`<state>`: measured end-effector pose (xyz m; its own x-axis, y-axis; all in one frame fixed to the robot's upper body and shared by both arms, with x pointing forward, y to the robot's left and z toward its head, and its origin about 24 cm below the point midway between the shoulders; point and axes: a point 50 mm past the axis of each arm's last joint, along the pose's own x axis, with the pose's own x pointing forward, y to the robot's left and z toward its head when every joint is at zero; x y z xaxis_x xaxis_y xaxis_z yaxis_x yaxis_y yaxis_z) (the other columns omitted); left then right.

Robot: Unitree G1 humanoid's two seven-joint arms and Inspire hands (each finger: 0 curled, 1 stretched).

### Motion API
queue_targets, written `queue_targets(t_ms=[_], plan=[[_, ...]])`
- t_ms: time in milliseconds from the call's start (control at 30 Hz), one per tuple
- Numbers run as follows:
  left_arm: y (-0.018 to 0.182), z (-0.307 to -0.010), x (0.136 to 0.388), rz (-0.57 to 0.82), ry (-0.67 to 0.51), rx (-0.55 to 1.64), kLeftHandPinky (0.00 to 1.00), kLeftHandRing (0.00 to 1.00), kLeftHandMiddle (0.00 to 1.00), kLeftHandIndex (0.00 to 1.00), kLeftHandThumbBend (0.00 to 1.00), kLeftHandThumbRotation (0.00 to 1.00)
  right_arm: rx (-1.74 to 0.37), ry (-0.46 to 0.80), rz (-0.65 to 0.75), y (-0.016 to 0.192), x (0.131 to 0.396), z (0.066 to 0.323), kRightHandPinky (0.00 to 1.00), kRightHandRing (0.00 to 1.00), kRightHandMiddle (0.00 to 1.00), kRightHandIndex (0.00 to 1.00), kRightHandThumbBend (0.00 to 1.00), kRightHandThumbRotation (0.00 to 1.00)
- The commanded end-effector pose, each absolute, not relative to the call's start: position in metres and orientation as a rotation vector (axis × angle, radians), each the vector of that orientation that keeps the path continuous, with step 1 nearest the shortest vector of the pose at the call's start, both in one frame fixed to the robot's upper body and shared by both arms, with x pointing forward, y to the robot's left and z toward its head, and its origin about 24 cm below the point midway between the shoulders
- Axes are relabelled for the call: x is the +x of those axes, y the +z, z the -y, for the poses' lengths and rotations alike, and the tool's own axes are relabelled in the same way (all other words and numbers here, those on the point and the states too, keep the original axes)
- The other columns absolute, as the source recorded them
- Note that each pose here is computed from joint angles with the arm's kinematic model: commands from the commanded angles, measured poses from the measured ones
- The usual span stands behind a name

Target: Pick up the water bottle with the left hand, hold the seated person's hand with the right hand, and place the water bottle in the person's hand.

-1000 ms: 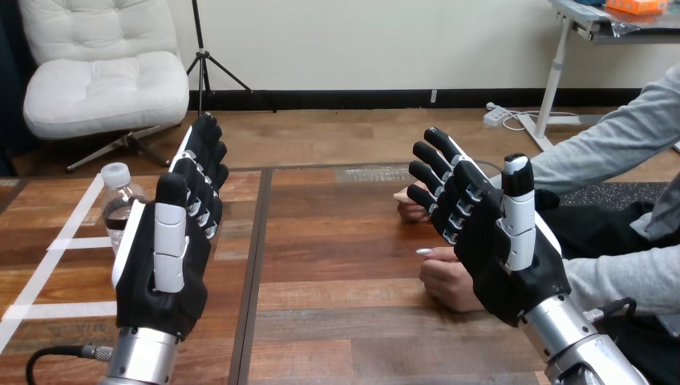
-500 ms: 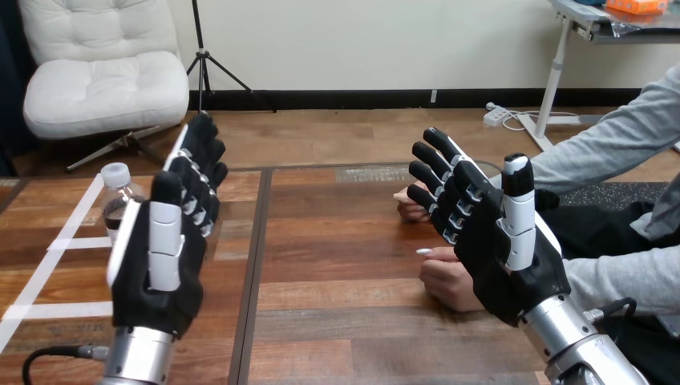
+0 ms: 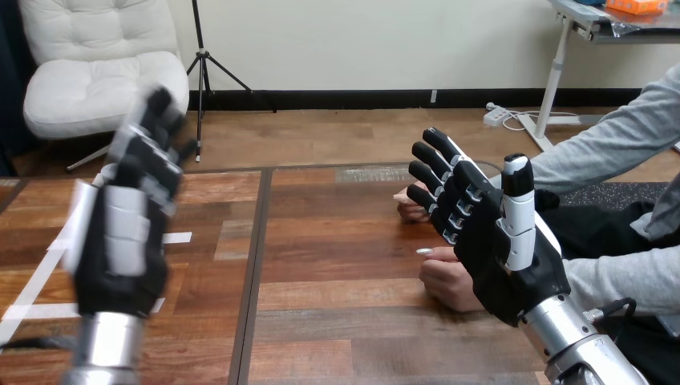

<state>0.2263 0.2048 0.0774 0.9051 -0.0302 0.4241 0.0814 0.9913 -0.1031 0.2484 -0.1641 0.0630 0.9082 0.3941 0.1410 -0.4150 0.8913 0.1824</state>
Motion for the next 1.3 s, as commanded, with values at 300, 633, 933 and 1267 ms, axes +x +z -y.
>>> queue_targets(t_ms=[300,633,933,1267], plan=[[0.112,-0.234,0.237,0.635,0.029,-0.117,0.87,0.96,0.96,0.94,0.85,0.91,0.206,0.447,0.202,0.083,0.257,0.158,1.00,1.00,0.98,0.97,0.95,1.00],[0.111,-0.251,0.237,0.639,0.096,-0.103,0.84,0.94,0.95,0.93,0.83,0.95,0.203,0.443,0.198,0.083,0.257,0.159,1.00,1.00,0.98,0.97,0.94,1.00],[0.108,-0.259,0.234,0.619,0.166,-0.065,0.82,0.93,0.94,0.90,0.85,0.95,0.204,0.446,0.199,0.083,0.258,0.159,1.00,1.00,0.98,0.97,0.95,1.00],[0.106,-0.261,0.232,0.607,0.189,-0.008,0.86,0.97,0.97,0.92,0.90,0.73,0.200,0.446,0.200,0.083,0.258,0.160,1.00,1.00,0.98,0.97,0.96,1.00]])
